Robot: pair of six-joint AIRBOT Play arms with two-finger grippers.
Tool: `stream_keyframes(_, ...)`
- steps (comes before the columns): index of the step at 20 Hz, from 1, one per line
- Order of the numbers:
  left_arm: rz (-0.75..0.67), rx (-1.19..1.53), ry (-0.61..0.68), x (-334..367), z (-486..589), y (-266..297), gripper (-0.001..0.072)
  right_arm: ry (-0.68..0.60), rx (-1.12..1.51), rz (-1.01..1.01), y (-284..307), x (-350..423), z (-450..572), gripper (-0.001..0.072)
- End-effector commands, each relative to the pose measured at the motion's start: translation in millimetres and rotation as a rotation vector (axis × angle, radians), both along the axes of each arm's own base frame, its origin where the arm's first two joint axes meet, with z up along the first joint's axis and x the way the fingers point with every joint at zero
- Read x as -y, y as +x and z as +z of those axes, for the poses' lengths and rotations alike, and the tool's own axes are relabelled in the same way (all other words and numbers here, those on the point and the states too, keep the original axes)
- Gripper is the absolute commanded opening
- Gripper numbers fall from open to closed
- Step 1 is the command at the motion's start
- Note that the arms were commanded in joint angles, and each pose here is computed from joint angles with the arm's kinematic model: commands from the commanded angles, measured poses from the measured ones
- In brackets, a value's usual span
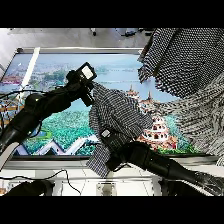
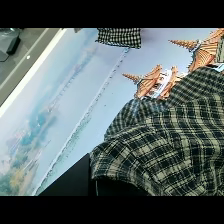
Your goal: Fold the clothes and pants, and hang the long-sleeved shirts on hangers.
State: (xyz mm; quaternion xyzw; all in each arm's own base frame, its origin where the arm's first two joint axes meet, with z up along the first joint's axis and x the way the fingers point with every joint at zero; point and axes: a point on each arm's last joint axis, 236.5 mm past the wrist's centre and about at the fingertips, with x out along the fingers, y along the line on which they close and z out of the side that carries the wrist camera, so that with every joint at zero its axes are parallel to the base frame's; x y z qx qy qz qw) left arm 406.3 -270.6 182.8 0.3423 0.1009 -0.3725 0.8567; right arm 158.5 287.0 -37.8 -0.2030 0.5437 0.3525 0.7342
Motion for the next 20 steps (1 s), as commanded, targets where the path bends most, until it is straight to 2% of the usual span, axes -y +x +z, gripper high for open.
stream_keyframes(1, 0.013, 0.022, -0.006, -5.7, 8.6, 1.5, 0.0036, 0.028, 0.07, -0.015, 11.1, 3.0, 24.3, 0.0039)
stream_keyframes(3, 0.084, 0.077, -0.039, -25.3, 30.8, 10.9, 0.0036, 0.032, 0.214, -0.02, 36.1, 19.5, 78.1, 0.0037)
stream_keyframes(5, 0.169, 0.157, -0.065, -54.2, 67.1, 20.0, 0.0036, 0.085, 0.421, -0.124, 80.7, 55.5, 163.2, 0.0036)
stream_keyframes(8, 0.226, 0.31, -0.138, -84.7, 151.4, 9.5, 0.0035, 0.315, 0.761, -0.256, 116.5, 111.6, 320.4, 0.0033)
stream_keyframes(10, 0.23, 0.44, -0.211, -97.8, 222.8, -17.8, 0.0035, 0.44, 0.962, -0.275, 106.3, 141.2, 415.2, 0.0033)
stream_keyframes(13, 0.221, 0.62, -0.378, -120.8, 330.4, -83.7, 0.0036, 0.572, 1.13, -0.206, 69.6, 154.3, 506.7, 0.0033)
stream_keyframes(17, 0.149, 0.816, -0.532, -145.8, 424.1, -183.5, 0.0035, 0.709, 1.22, -0.07, 27.4, 145.8, 562.1, 0.0034)
stream_keyframes(20, 0.114, 0.832, -0.557, -156.3, 440.5, -221.7, 0.0036, 0.758, 1.224, -0.02, 15.2, 137.7, 573.1, 0.0035)
